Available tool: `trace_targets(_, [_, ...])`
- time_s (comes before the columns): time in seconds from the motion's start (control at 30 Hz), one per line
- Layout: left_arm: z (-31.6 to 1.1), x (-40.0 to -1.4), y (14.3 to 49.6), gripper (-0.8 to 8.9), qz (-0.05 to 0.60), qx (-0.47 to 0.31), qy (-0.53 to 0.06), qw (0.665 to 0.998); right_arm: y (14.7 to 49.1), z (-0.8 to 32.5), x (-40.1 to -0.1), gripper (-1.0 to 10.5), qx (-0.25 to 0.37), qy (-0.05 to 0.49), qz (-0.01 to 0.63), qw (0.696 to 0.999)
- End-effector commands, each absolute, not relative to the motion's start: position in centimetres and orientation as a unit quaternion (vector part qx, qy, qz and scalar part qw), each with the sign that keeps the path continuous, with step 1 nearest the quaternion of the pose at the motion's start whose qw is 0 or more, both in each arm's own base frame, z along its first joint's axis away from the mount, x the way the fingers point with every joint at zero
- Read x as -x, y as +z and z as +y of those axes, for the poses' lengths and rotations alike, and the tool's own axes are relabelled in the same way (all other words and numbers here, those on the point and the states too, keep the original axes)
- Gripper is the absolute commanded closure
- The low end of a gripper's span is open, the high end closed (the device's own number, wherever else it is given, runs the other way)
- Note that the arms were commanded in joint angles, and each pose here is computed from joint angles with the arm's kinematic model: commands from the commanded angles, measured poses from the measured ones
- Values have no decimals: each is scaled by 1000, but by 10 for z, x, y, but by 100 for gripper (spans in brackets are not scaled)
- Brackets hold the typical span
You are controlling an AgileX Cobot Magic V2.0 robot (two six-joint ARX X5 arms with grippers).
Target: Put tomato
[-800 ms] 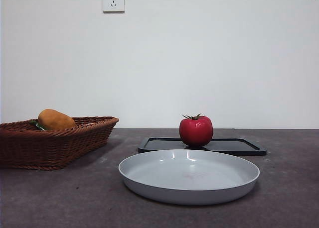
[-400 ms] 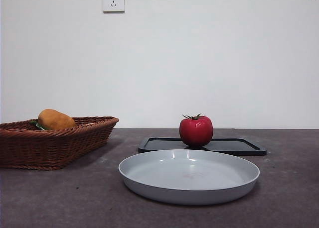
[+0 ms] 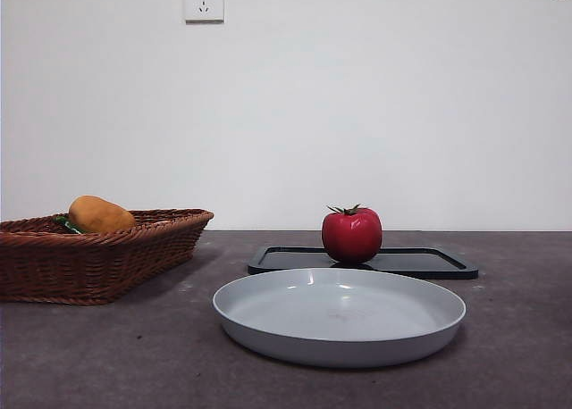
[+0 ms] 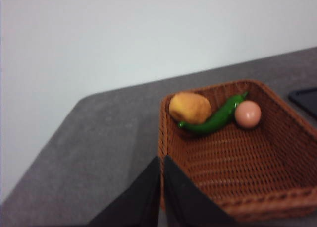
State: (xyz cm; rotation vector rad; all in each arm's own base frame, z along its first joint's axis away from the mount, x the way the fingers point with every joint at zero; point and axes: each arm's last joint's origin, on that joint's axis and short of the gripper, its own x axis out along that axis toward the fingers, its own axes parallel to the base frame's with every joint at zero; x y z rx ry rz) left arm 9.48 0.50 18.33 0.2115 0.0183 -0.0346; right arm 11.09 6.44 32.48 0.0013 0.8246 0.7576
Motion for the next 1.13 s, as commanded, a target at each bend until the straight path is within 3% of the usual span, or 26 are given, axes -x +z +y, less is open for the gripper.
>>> trace_targets(0.03, [5, -94, 177, 806, 5, -93, -14, 996, 328, 66, -112, 937, -4, 362, 387, 848])
trace_targets(0.4, [5, -94, 150, 806, 97, -75, -20, 992, 328, 66, -112, 937, -4, 362, 387, 848])
trace_targets(1.13, [6, -94, 151, 806, 96, -73, -18, 993, 328, 66, -112, 937, -4, 362, 387, 848])
